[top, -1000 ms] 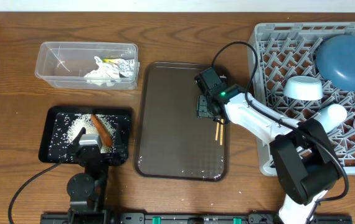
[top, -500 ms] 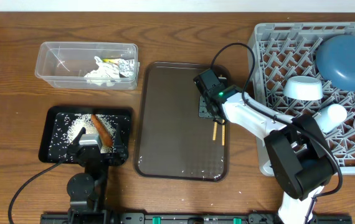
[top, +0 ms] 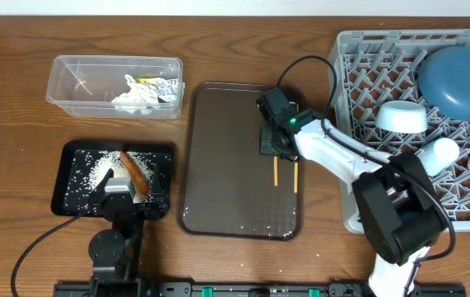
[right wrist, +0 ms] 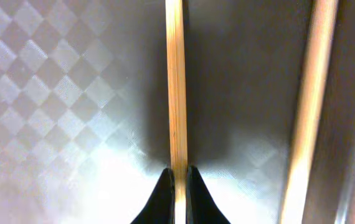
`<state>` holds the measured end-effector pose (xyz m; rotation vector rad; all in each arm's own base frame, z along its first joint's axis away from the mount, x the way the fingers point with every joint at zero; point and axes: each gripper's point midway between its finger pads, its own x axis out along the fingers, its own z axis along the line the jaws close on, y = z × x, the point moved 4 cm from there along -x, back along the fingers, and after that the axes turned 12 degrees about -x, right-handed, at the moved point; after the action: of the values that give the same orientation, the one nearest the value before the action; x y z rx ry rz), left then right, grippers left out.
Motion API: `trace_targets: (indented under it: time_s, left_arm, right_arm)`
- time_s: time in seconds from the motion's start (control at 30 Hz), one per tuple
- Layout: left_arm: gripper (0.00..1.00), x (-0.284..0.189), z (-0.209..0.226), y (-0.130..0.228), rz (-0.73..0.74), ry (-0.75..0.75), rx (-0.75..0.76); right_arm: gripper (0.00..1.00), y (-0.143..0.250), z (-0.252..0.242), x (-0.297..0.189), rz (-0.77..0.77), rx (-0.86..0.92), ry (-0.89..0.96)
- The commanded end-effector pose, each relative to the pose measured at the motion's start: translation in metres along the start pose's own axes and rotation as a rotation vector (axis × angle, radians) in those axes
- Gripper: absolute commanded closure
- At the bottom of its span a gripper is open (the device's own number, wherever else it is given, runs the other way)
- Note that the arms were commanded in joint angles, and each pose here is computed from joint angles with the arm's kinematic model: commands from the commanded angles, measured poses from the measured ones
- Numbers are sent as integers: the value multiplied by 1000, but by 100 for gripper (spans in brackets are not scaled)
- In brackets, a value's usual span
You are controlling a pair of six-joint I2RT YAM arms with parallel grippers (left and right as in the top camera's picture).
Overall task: Sort waste into correct bins and load items into the dishwasher rack
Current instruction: 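Lift the chopstick and drop it into the rack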
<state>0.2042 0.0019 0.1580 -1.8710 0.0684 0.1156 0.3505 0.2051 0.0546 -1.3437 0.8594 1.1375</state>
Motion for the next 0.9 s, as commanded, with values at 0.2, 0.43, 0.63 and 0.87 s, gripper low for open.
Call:
trace_targets:
  time_s: [0.2, 0.43, 0.63, 0.87]
  left_arm:
    - [2, 2, 7, 13, 32, -27, -1]
    - [2, 2, 7, 13, 32, -27, -1]
    - [2, 2, 7, 13, 32, -27, -1]
    - [2, 2, 7, 13, 32, -27, -1]
  right_arm:
    - [99, -62, -73, -151, -349, 17, -20]
    - [99, -65, -154, -192, -432, -83, 71]
    - [99, -61, -171, -160, -338, -102, 0]
    - [97, -57, -176, -113, -219, -71, -22]
